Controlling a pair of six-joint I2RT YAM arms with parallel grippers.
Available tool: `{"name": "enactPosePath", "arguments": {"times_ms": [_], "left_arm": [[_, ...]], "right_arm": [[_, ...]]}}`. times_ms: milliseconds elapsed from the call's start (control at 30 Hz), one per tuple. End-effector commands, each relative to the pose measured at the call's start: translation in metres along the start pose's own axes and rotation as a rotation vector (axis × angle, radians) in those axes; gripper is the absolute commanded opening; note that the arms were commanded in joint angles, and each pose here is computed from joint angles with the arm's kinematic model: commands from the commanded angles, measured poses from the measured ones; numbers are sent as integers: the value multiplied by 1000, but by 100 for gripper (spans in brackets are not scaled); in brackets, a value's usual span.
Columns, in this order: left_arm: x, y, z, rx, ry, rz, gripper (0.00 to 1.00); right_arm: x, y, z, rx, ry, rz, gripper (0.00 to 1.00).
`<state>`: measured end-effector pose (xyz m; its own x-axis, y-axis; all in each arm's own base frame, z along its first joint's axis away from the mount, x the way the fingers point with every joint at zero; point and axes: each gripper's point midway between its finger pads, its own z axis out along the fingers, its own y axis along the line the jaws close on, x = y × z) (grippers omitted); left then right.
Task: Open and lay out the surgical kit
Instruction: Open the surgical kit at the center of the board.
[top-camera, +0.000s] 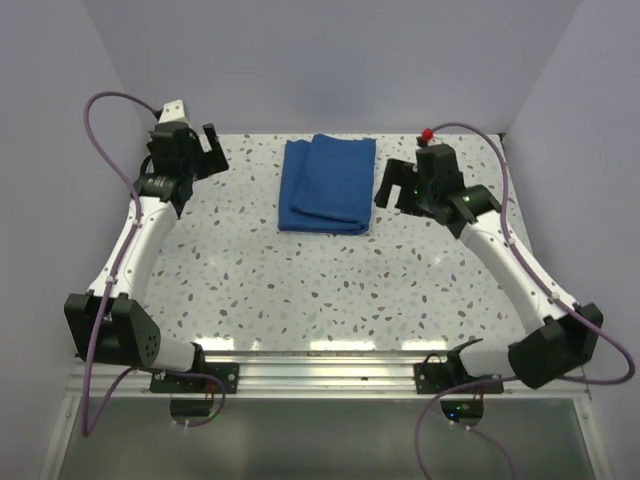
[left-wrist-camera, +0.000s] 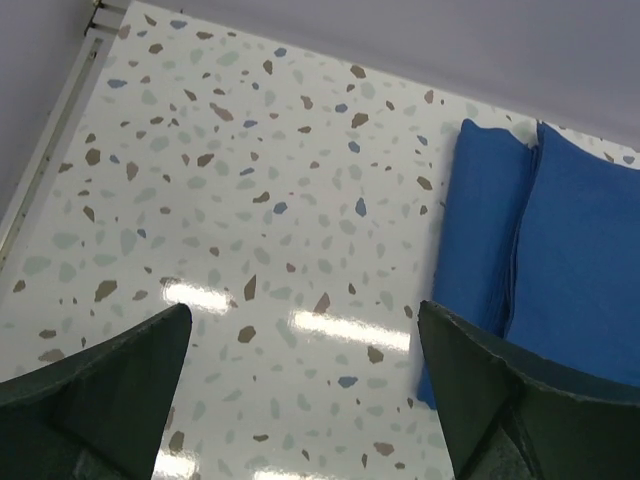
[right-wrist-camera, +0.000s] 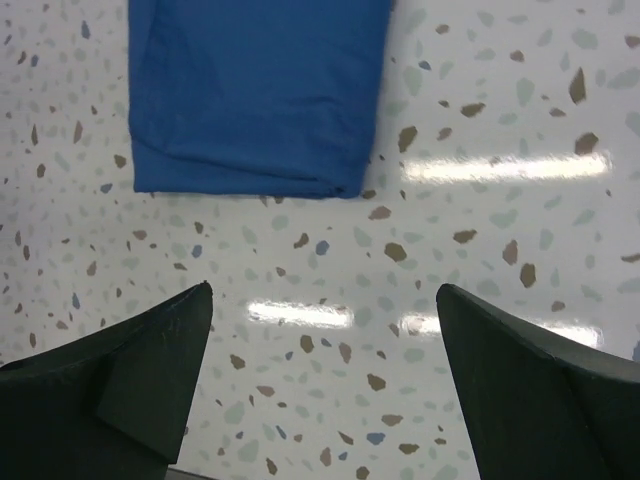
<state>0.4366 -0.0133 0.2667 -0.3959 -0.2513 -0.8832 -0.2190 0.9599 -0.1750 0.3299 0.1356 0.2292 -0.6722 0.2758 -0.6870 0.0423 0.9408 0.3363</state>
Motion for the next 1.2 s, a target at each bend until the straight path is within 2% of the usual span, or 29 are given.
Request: {"name": "enactPosePath", "arguments": {"times_ms": [0,67,100,133,167,200,233,267,300,500,667,867,933,967,1067,1100,1133,1167], "left_arm": [[8,-5,-29,31,82,-51,100],[29,-25,-36,160,155,-29,100],[29,-26,-46,164,144,-52,100],[32,-23,-51,150,143,-77,100],[46,-15,-52,121,167,-99,100],[43,-16,-61,130,147,-125,100],[46,-16,-65,138,147,-129,100],[55,-17,-66,152,165,-131,100],[53,-17,-70,163,151,-134,100],[74,-16,-83,190,222,-103,100],[73,1,-91,122,198,-72,100],[75,14,-100,53,223,-56,100],[79,16,-100,47,234,-59,100],[81,16,-101,43,240,-58,100],[79,19,-101,25,234,-61,100],[78,19,-100,26,232,-62,100],[77,18,-99,29,227,-67,100],[76,16,-96,34,225,-73,100]], "right_arm": [[-34,61,-4,-87,-26,-129,98],[-19,87,25,-46,32,-252,98],[-32,105,22,-56,22,-270,98],[-26,120,28,-62,43,-295,98],[-10,125,58,-25,103,-323,98],[-19,140,56,-32,90,-328,98],[-12,152,62,-38,105,-350,98],[6,153,92,0,156,-377,98],[-1,166,93,-17,141,-377,98],[36,200,171,-53,215,-403,98],[51,205,213,-60,188,-409,98],[78,177,256,44,217,-449,98],[85,170,260,71,232,-442,86],[92,167,262,81,246,-435,71],[89,164,258,102,235,-421,39],[83,165,254,100,221,-415,22],[79,167,251,94,213,-413,15],[69,171,243,85,192,-413,5]]}}
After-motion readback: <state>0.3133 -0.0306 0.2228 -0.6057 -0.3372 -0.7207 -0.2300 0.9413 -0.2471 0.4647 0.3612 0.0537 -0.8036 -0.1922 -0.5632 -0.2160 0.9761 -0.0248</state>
